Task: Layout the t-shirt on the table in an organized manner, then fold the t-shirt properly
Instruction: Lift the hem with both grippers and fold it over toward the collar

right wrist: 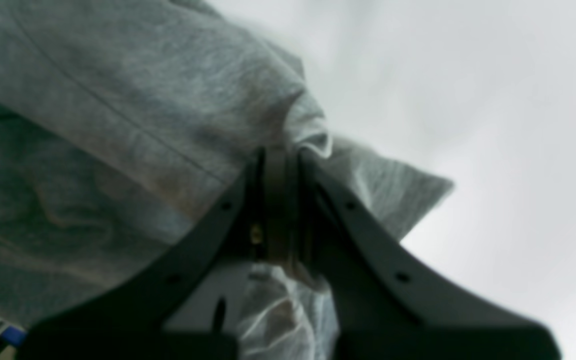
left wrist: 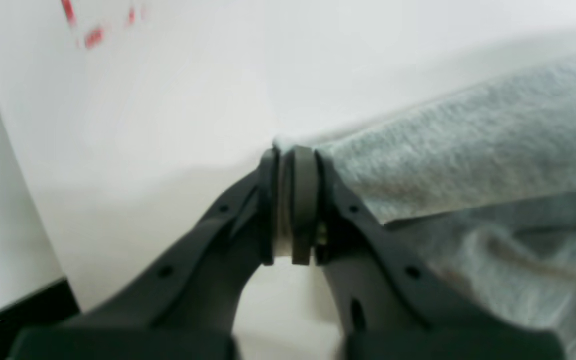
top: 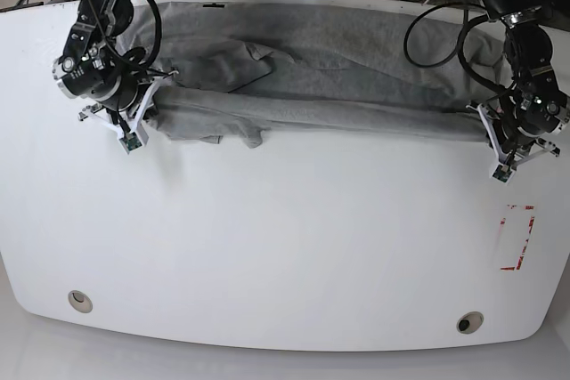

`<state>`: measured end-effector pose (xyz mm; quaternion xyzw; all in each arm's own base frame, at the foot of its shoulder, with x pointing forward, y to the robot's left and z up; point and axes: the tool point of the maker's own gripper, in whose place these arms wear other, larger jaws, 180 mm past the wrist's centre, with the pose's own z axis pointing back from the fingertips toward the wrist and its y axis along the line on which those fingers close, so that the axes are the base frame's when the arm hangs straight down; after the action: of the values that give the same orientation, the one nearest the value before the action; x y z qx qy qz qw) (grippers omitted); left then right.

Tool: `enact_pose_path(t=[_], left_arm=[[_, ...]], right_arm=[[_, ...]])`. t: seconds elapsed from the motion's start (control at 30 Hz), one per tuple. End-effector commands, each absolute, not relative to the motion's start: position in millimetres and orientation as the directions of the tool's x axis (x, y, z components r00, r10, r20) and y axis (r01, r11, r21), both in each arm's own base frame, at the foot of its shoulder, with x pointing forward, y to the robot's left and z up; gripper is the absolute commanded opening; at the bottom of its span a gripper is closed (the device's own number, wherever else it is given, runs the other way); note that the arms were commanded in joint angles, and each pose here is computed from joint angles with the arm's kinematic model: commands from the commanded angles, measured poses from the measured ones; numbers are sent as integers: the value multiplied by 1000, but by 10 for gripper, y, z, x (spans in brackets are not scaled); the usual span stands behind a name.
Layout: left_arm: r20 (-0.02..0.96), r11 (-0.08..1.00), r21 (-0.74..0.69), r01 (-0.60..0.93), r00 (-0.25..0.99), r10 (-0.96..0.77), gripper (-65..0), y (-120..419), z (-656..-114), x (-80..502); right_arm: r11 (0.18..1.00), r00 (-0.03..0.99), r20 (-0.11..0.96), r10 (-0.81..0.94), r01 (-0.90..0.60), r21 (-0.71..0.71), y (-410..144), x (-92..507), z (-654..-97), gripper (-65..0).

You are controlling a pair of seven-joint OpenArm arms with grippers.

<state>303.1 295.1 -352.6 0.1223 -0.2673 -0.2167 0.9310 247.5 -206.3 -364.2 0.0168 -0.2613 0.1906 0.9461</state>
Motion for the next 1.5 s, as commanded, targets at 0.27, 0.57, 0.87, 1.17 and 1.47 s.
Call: enact_pose_path(t=[0.27,0.57,0.87,1.17,1.47], left_arm=[[423,863,372,341,766,-485,-650,3061,-3502,2938],[380,860,356,364,785,-490,-650,3053,-3647,2763],[308,855,361,373,817,-487,-376,3148,-3708,2614],[310,836,402,374,803,-509,-214,3200,-3564,2654],[339,827,430,362,785,-519,-215,3194,-3424,2745]], right_arm=[[939,808,490,328,-337,-74,-2172,2341,-3661,-644],[939,823,464,328,-338,-64,-2178,2228,-3730,-626],[939,837,437,330,-340,-59,-2184,2093,-3788,-258],[933,810,471,349,-348,-93,-2168,2154,-3642,-133],[934,754,559,345,-334,-126,-2169,2562,-3392,-133]])
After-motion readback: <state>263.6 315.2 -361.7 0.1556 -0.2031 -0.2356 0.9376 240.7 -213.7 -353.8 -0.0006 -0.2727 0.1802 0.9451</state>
